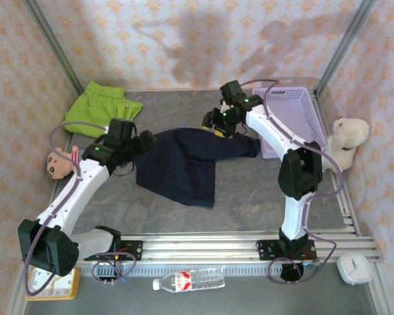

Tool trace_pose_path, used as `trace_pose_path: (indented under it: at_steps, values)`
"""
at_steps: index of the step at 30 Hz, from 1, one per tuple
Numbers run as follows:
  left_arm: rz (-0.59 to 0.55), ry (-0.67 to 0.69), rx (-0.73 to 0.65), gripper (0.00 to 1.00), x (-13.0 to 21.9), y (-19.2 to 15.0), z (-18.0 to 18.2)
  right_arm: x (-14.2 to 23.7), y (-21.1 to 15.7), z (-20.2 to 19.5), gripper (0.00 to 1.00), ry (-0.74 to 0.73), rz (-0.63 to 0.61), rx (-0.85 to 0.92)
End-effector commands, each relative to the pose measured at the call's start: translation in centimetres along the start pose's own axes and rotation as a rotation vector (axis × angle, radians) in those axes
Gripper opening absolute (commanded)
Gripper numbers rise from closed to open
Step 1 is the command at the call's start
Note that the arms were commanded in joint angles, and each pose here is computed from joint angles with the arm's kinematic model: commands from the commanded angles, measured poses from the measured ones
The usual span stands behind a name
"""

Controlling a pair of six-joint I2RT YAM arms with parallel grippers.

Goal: Fold and stack the mixed laundry pile

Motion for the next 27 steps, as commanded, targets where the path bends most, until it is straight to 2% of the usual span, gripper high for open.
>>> trace_pose_path:
  at_steps: [1,7,10,13,19,21,24,26,27]
  values:
    - [0.062,-0.018,-0.056,0.99,-1.0,-2.6,-0.5,2.1,-2.2,-1.5,0.57,-0.043,-0.022,0.025]
    - [0.202,0.154,-0.231,0.98,-3.2,-7.2,1.5,-0.8,-9.0,-6.0,0.57,-0.138,0.105,0.049]
    - [0.237,0.277,-0.218,1.0,-4.5,-8.4,3.7,-2.3,-12.1,-6.8,0.56,-0.197,0.162,0.12]
    - [0.25,0.327,-0.177,1.0,-6.2,-9.3,4.7,-4.0,-14.6,-6.5,0.57,-0.233,0.211,0.201]
    - [0.191,0.422,-0.147,0.94,-8.1,-9.0,5.8,-7.2,-16.7,-7.4,0.57,-0.337,0.25,0.256]
    - [0.167,0.459,-0.159,0.86,-8.5,-8.8,6.3,-8.0,-16.9,-8.1,0.57,-0.364,0.261,0.253]
    - [0.159,0.483,-0.177,0.64,-9.5,-8.7,6.5,-8.9,-16.9,-8.9,0.57,-0.405,0.275,0.252]
    - [0.172,0.477,-0.193,0.52,-10.4,-8.8,6.2,-9.4,-17.0,-9.1,0.47,-0.416,0.292,0.249]
    - [0.186,0.482,-0.201,0.43,-10.9,-9.0,6.1,-9.5,-17.0,-9.2,0.37,-0.423,0.297,0.247]
Point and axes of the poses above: each hand's point on the last joint's axis, 136 mm out from that joint toward the fingers, its own x axis back along the fingers, its own z axis along the line the jaws close on, y = z × x, the point moved 5 cm from there along x, back along the fingers, and after that the axes turned 1 degree about -x, right-handed, at the moved point
